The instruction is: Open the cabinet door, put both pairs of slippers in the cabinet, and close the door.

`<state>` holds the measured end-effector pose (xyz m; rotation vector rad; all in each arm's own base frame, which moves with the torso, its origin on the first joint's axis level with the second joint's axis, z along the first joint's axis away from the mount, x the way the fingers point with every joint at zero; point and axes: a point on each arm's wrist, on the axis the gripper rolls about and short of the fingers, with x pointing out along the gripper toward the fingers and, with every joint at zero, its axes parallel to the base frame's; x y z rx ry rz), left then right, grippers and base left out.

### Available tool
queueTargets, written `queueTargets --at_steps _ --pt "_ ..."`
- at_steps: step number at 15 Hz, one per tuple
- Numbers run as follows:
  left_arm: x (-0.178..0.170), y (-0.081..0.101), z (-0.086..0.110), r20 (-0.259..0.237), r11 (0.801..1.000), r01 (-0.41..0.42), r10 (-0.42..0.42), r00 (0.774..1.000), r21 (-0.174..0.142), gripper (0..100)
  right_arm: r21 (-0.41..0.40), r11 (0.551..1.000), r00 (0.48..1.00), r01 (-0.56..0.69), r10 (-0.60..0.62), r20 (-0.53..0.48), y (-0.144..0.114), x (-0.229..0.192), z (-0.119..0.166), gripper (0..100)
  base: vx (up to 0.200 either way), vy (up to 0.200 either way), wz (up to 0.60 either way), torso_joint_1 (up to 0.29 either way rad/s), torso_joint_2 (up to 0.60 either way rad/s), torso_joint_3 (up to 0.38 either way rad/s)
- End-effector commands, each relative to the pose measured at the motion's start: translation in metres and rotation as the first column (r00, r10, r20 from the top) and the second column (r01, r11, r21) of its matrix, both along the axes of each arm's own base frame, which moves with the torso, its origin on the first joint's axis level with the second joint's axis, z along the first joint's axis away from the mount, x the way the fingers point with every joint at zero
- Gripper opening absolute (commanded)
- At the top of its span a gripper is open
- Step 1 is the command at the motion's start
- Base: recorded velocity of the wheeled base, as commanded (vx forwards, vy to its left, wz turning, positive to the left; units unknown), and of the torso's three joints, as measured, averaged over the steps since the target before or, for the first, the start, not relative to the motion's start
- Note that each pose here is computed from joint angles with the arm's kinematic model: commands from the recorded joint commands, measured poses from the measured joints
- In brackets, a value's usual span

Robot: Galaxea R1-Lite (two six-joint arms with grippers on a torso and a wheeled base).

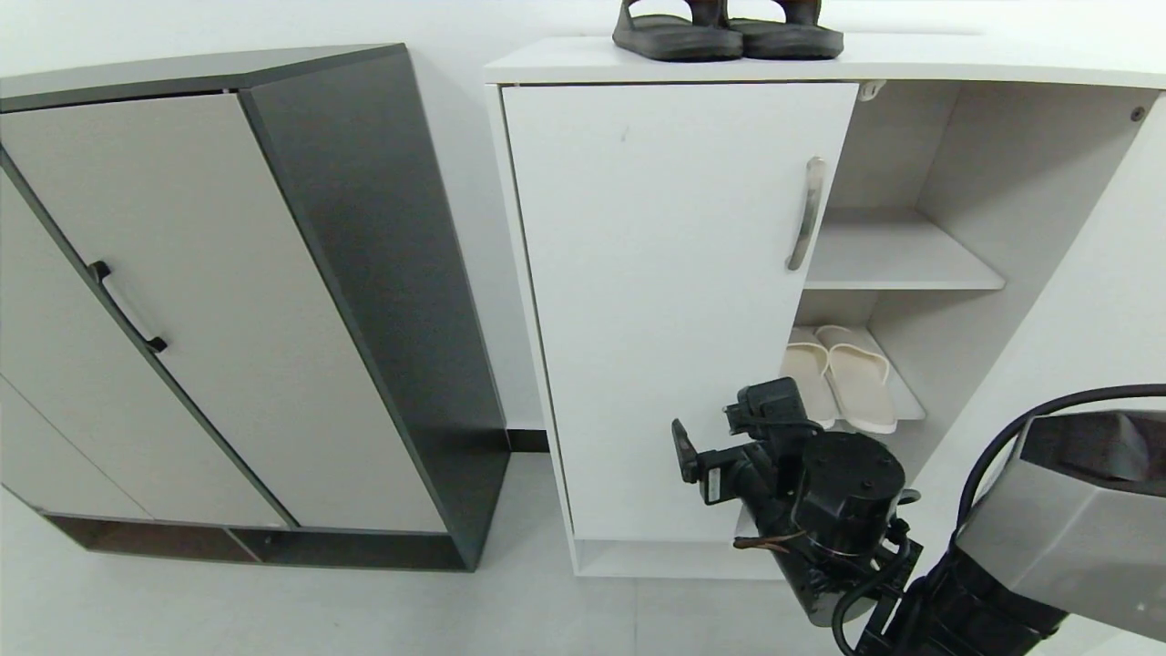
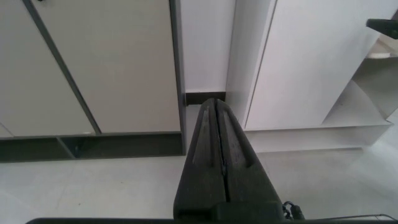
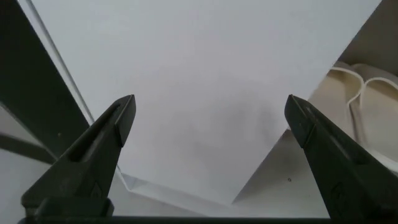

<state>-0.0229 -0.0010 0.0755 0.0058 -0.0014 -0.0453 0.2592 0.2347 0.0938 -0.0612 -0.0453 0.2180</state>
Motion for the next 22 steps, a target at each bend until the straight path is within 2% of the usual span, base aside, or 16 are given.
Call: queueTargets --at_steps 1,11,15,22 --pt "0.0001 0.0 0.0 -0.001 1.0 -0.001 0.001 1.0 0.0 0 -0.005 1.0 1.0 0.004 -0.004 -0.003 -0.0018 0.0009 -0.0013 100 0.0 0.0 0.0 0.0 0.0 0.0" --pt "0.0001 0.0 0.0 -0.001 1.0 -0.001 0.001 1.0 0.0 0 -0.009 1.0 1.0 -0.001 0.002 0.019 -0.0007 0.0004 0.0005 100 0.0 0.0 0.0 0.0 0.0 0.0" --pt "0.0001 0.0 0.0 -0.001 1.0 -0.001 0.001 1.0 0.0 0 -0.011 1.0 1.0 -0.001 0.002 0.018 -0.0006 0.0005 -0.0001 100 0.0 0.0 0.0 0.017 -0.22 -0.309" --pt "0.0001 0.0 0.0 -0.001 1.0 -0.001 0.001 1.0 0.0 0 -0.016 1.0 1.0 -0.003 0.003 0.019 -0.0001 0.0003 -0.0004 100 0.0 0.0 0.0 0.084 -0.51 -0.353"
